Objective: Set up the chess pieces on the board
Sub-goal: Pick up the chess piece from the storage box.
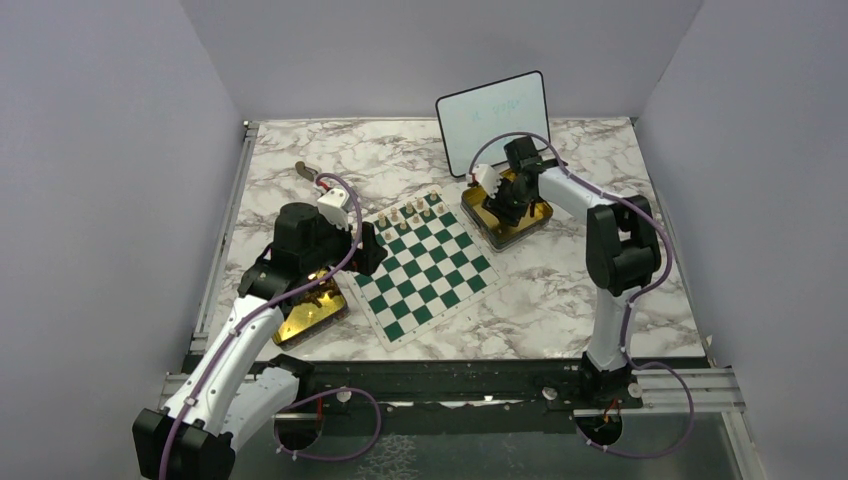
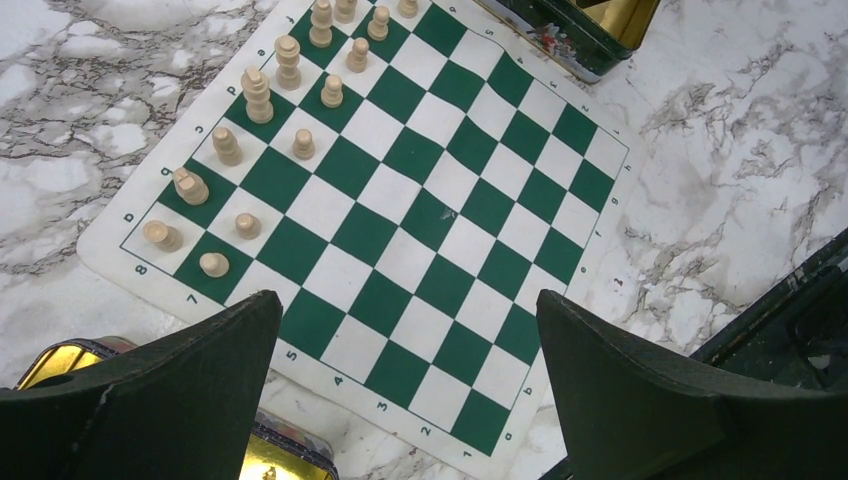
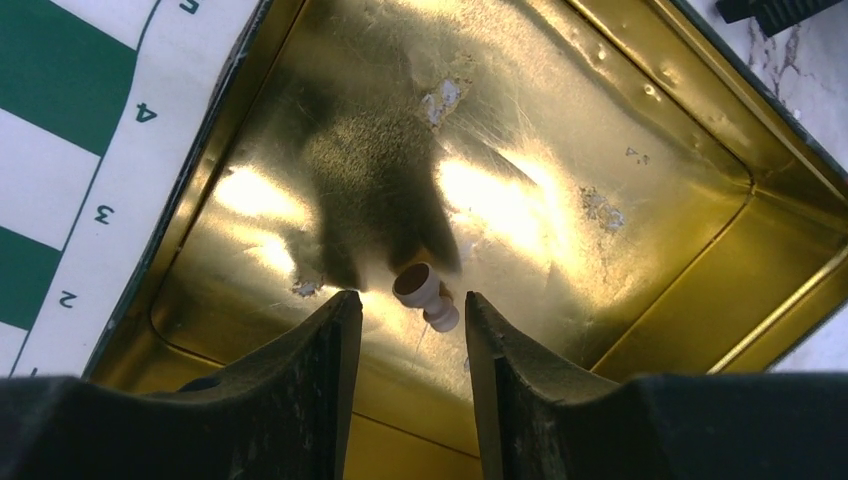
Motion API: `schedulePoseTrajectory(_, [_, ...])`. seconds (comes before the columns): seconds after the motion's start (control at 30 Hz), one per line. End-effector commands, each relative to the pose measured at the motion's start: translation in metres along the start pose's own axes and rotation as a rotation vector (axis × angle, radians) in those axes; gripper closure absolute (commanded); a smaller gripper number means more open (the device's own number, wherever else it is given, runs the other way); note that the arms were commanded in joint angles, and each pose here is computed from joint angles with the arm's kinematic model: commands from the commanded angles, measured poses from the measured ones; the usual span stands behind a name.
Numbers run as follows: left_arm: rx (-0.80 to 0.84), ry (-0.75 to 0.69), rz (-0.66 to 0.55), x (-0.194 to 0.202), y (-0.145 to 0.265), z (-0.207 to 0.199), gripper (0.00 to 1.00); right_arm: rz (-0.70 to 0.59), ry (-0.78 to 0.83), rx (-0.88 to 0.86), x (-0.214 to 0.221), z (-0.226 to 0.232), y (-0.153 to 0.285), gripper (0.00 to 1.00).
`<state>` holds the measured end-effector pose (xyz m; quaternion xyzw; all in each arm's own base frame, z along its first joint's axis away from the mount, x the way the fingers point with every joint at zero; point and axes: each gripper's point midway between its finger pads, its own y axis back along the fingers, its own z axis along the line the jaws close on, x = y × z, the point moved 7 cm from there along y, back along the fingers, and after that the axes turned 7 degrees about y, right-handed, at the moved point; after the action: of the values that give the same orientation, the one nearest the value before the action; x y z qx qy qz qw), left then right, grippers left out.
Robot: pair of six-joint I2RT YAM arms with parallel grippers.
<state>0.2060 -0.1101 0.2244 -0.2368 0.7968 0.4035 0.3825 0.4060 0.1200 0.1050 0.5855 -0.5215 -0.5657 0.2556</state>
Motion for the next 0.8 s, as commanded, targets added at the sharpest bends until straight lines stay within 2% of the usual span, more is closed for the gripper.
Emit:
schedulePoseTrajectory(0.0, [0.002,-0.014,-0.015,-0.003,-0.001,0.000,0.01,0.009,0.027,-0.053,0.005,-0.001,-0.013,0.54])
schedulePoseTrajectory(0.13, [-0.039,-0.001,-0.012,-0.002,-0.001,0.004,0.01,0.004,0.014,-0.072,0.007,-0.002,-0.018,0.58])
schedulePoseTrajectory(0.53, [-0.110,0.007,-0.011,-0.002,-0.001,0.012,0.01,-0.052,-0.044,-0.072,0.000,-0.008,-0.020,0.86])
schedulePoseTrajectory(0.77, [-0.084,-0.003,-0.029,-0.004,0.000,0.009,0.02,-0.184,-0.210,0.042,-0.021,-0.012,0.013,0.88])
